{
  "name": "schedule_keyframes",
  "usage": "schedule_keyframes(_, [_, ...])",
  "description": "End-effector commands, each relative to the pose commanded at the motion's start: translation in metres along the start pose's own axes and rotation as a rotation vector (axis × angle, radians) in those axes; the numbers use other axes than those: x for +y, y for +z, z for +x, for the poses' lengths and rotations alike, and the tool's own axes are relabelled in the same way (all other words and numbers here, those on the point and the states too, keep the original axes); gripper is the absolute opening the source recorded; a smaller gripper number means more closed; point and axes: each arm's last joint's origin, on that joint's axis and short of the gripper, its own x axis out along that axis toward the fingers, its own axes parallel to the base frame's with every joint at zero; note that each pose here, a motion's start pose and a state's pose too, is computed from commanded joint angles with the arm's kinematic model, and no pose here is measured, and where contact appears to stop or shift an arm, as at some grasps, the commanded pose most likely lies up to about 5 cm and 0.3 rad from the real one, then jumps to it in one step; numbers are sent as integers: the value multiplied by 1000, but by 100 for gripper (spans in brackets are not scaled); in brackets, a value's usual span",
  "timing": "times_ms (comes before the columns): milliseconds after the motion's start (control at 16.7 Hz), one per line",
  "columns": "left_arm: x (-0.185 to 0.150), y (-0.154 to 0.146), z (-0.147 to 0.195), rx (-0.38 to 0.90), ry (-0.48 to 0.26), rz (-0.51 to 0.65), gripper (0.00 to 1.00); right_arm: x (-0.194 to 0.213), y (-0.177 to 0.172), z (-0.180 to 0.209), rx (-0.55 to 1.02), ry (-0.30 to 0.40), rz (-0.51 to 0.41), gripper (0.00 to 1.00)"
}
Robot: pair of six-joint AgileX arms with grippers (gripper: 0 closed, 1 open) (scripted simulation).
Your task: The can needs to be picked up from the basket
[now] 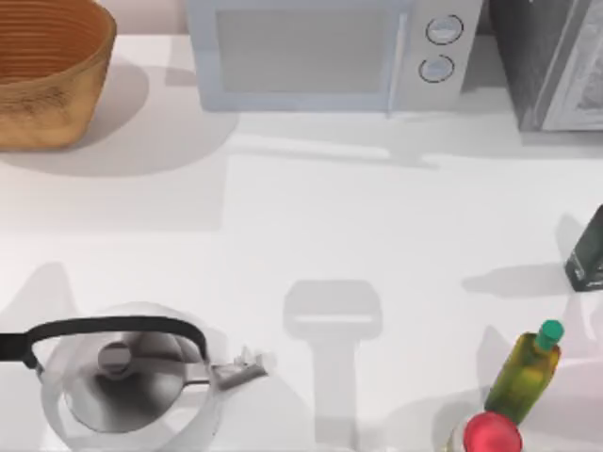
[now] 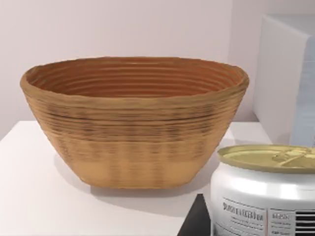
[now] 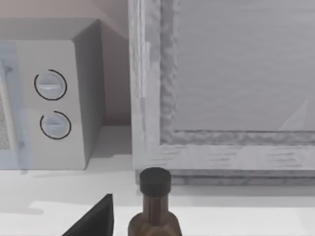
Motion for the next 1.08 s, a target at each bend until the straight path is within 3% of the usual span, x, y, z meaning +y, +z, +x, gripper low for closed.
schedule_keyframes(180, [-1,7,3,20,-33,-4,0,0,0,0,0,0,0,100])
schedule_keyframes(420, [-5,36,16,18,-154,-5,0,0,0,0,0,0,0,100])
schedule_keyframes(840, [-23,92,86,-8,-519,2,0,0,0,0,0,0,0,100])
schedule_keyframes(1080, [-41,95,154,-12,-769,3,0,0,0,0,0,0,0,100])
